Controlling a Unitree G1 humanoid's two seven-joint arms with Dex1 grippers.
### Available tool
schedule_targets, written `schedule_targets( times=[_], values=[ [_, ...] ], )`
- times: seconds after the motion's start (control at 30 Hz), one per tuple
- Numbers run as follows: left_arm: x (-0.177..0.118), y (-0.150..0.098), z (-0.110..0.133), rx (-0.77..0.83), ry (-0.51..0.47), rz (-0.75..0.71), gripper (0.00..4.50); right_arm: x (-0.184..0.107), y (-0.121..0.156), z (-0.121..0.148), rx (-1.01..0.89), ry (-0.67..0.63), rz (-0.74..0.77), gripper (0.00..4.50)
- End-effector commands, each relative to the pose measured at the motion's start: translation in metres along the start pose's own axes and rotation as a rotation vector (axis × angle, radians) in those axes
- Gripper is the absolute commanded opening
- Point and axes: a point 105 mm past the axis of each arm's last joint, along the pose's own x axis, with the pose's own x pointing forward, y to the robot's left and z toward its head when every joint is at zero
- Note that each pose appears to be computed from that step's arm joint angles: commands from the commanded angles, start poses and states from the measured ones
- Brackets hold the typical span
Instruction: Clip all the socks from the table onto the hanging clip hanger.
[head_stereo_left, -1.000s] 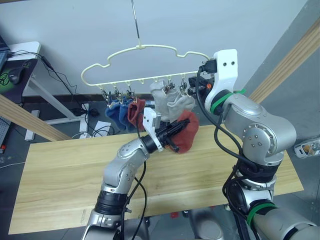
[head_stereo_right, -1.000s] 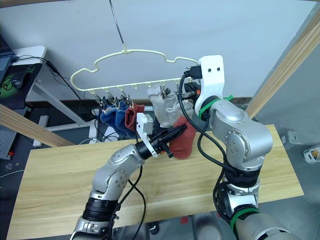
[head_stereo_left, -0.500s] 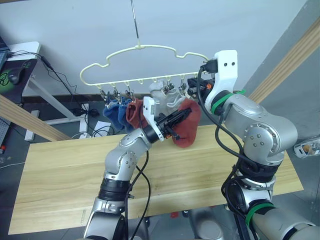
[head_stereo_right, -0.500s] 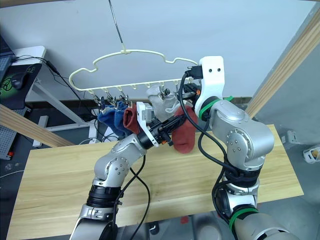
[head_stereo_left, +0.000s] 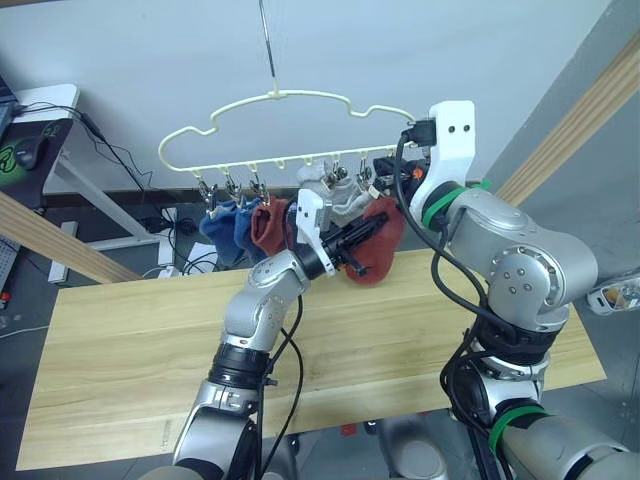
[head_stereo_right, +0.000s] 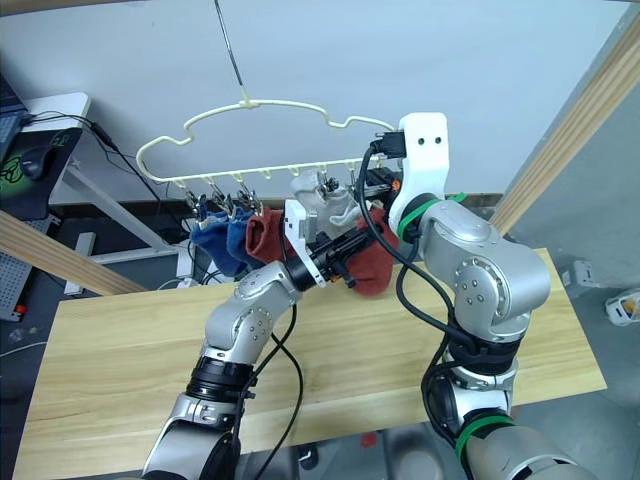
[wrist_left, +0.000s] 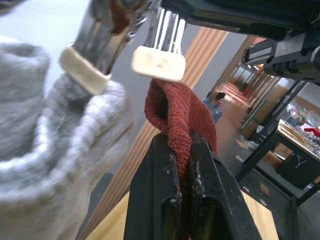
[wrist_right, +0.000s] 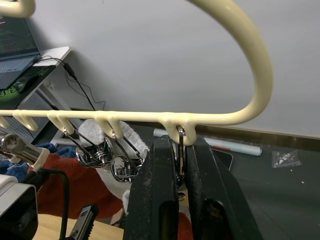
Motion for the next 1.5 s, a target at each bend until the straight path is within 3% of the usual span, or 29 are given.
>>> schedule_targets(
  times=[0.03, 1.23, 1.27, 1.3, 1.5],
  values=[
    [0.007, -0.007, 0.009, 0.049, -0.039, -0.033, 0.02, -0.008, 0.016, 0.020, -0.025, -0.087, 0.069, 0.00],
    [0.014, 0.004, 0.030, 0.203, -0.141, 0.048, 0.02, -0.007, 0.012, 0.009, -0.114, -0.028, 0.053, 0.00],
    [0.014, 0.004, 0.030, 0.206, -0.142, 0.048, 0.00, -0.007, 0.012, 0.009, -0.113, -0.028, 0.053, 0.64],
    [0.014, 0.004, 0.031, 0.209, -0.143, 0.048, 0.00, -0.007, 0.012, 0.009, -0.111, -0.028, 0.055, 0.80],
    [0.014, 0.004, 0.032, 0.259, -0.139, 0.053, 0.00, -0.007, 0.013, 0.009, -0.103, -0.034, 0.061, 2.91]
  ],
)
